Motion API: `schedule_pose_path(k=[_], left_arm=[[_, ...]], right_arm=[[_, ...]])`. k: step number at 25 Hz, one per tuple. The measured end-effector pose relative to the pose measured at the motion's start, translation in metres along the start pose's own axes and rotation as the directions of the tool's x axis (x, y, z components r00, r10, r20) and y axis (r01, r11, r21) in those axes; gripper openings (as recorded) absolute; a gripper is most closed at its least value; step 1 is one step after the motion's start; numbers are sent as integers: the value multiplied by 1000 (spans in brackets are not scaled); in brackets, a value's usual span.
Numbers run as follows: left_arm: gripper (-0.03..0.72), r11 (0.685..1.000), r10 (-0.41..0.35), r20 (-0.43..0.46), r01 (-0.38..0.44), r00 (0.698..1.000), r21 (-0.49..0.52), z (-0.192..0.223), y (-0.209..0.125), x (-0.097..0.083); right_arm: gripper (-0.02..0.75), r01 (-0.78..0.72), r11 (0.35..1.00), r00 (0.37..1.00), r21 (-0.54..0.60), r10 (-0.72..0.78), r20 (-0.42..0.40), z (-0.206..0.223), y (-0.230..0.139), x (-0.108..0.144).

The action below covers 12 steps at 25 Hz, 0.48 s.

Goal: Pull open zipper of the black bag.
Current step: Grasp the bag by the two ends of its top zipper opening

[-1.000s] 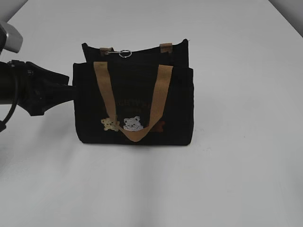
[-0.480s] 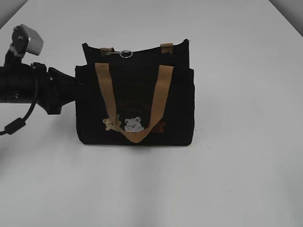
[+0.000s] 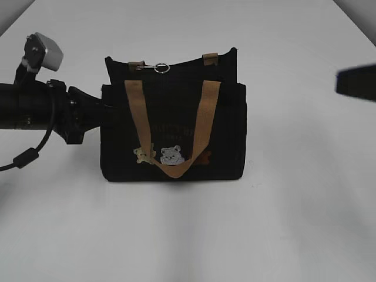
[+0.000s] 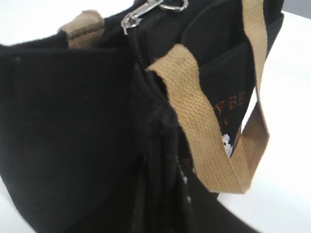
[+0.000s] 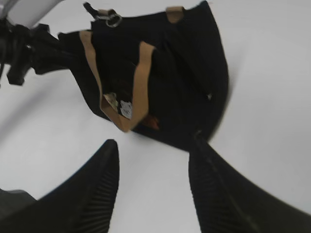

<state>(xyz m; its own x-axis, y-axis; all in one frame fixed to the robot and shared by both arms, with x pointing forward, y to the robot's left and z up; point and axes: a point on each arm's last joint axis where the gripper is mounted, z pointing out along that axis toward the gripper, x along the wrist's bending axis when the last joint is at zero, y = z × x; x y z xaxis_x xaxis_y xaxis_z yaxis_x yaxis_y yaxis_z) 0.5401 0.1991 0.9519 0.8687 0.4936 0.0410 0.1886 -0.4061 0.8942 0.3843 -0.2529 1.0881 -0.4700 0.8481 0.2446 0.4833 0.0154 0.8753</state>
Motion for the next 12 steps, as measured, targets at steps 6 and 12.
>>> schedule_pose_path(k=[6, 12], left_arm=[[84, 1000, -1, -1, 1, 1000, 0, 0, 0, 0], [84, 1000, -2, -6, 2, 1000, 4, 0, 0, 0]], right_arm=[[371, -60, 998, 982, 0, 59, -178, 95, 74, -36], [371, -62, 995, 943, 72, 82, -321, 187, 104, -23]])
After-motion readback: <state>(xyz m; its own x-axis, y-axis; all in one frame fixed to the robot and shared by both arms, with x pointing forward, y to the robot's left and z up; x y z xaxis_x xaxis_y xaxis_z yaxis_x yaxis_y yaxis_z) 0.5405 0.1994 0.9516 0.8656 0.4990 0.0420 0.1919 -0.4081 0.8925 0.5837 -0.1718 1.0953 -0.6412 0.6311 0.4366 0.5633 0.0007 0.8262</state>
